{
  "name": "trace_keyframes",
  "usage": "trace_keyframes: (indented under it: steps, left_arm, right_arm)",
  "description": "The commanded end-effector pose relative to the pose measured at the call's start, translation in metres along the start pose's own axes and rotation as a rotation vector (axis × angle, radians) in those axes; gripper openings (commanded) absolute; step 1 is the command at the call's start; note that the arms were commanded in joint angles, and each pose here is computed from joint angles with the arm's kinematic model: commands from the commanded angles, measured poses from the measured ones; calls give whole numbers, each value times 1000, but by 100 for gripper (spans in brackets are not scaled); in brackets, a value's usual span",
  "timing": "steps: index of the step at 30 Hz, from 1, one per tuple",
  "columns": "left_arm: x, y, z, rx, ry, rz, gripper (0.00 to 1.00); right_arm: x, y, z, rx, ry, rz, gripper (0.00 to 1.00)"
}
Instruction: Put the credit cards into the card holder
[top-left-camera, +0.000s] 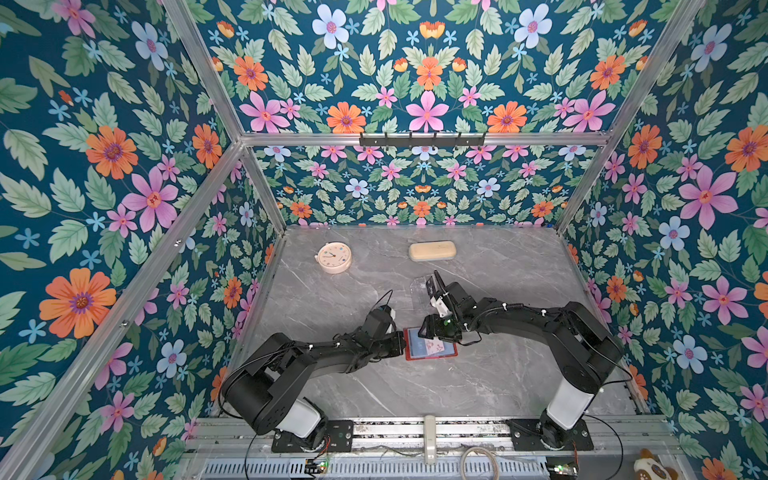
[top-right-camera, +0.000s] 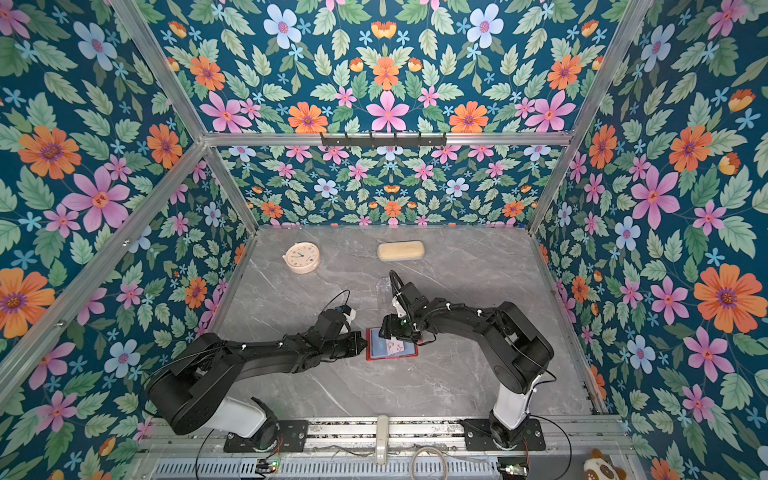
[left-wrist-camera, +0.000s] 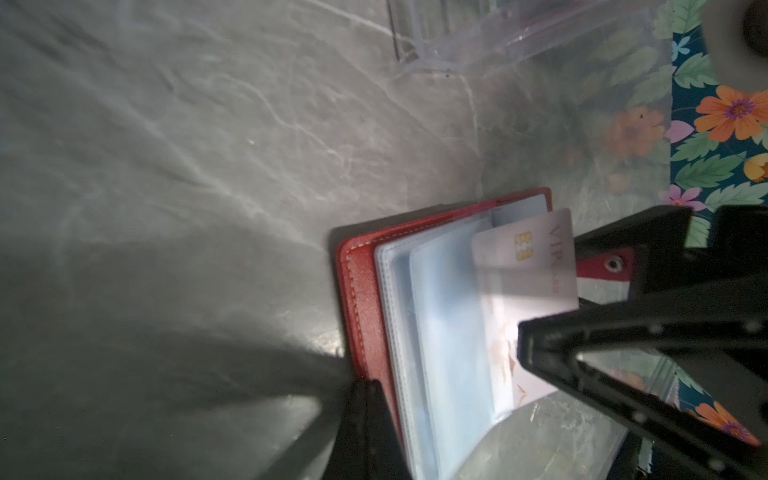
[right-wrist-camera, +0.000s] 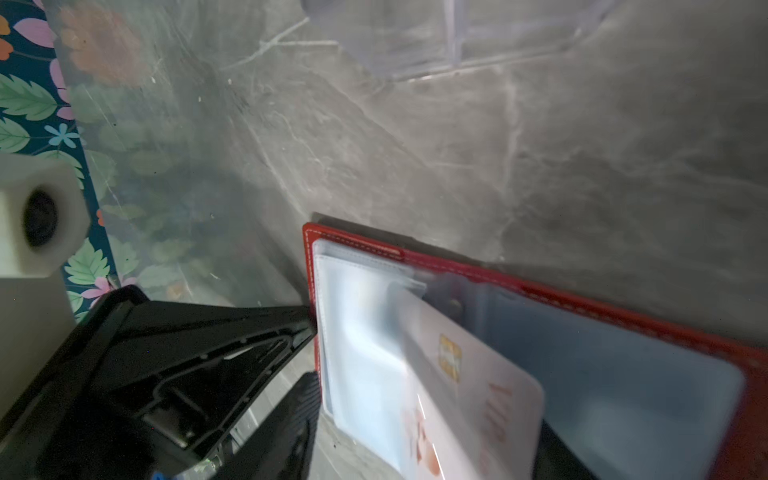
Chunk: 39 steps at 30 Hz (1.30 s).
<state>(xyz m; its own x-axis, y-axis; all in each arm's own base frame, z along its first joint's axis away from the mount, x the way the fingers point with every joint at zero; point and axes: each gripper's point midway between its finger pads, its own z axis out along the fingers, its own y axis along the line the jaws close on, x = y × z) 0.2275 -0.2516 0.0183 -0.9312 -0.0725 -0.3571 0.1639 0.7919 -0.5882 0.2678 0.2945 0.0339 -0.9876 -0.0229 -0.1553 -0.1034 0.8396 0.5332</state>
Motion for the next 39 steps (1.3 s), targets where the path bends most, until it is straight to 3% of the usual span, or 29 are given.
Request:
trace_keyframes:
  steps: [1, 13, 20, 26, 39]
  left_arm:
    - [13, 14, 1, -56, 43, -11, 0]
    - [6, 7, -3, -45, 19, 18, 0]
    - [-16, -32, -13, 96, -50, 92, 0]
    - [-17, -48, -1, 180, -25, 97, 0]
    - [-6, -33, 22, 157, 28, 50, 0]
  right_arm:
    - [15, -47, -7, 225, 26, 37, 65]
    - [14, -48, -12, 248, 10, 40, 66]
    - [17, -52, -10, 258, 17, 43, 66]
    - [17, -54, -10, 264, 18, 44, 66]
    - [16, -54, -11, 275, 23, 38, 65]
